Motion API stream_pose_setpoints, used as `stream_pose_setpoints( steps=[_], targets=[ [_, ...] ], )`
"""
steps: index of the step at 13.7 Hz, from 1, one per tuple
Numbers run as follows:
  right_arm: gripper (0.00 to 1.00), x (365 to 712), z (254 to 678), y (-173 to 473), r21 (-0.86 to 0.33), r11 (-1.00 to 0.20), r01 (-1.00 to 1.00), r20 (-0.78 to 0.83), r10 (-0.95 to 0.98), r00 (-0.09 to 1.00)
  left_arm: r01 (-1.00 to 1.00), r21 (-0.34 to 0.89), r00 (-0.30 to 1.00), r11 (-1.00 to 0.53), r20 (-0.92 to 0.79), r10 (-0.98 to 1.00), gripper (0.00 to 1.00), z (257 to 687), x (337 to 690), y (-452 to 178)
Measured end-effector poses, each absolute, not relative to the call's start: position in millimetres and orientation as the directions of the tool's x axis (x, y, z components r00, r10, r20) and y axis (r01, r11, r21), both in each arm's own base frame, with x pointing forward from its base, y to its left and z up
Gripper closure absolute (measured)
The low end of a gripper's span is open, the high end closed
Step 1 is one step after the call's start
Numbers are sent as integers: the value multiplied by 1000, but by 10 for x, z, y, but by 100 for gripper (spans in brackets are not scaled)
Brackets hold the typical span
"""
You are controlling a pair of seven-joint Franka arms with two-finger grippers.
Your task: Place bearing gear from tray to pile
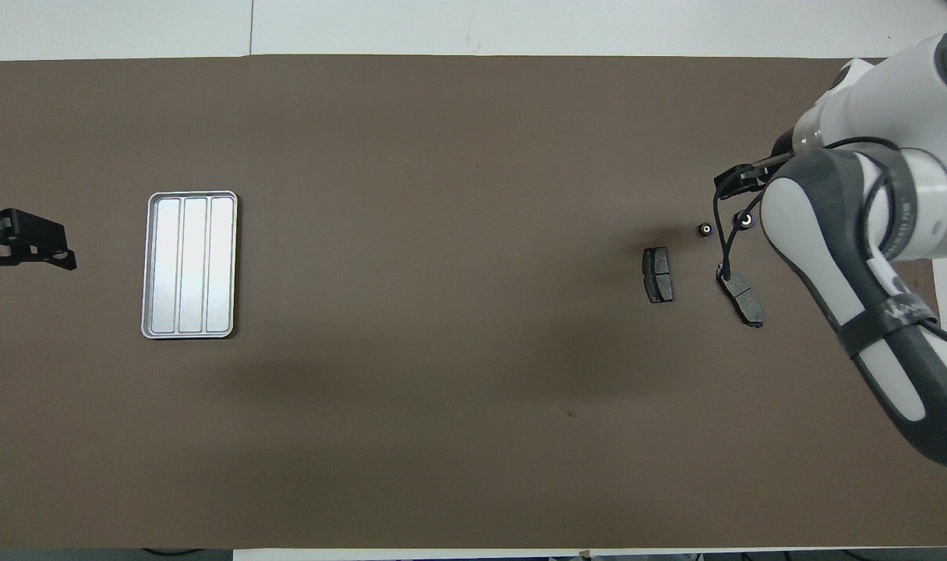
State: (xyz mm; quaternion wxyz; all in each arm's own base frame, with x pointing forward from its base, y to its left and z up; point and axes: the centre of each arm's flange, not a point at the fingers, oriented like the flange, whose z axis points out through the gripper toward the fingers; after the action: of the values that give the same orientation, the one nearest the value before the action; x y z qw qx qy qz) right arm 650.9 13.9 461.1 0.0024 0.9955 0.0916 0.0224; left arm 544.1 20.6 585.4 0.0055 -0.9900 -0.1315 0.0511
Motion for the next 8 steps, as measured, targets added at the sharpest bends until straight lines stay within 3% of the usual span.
stream_pose_setpoints(
  steps=[2, 4, 8],
  targets=[
    [0, 6284, 5232, 102, 12, -986, 167, 51, 167, 985, 260, -24, 960, -965, -100, 261, 0, 5854, 5441, 207],
    [0, 5981, 5716, 55, 13, -988, 157, 42, 157, 987, 260, -24, 960, -965, -100, 261, 0, 5854, 5441, 207],
    [0, 5535, 6199, -207, 11, -996, 90, 1, 90, 996, 260, -24, 960, -965, -100, 261, 0, 5854, 5441, 207]
  ],
)
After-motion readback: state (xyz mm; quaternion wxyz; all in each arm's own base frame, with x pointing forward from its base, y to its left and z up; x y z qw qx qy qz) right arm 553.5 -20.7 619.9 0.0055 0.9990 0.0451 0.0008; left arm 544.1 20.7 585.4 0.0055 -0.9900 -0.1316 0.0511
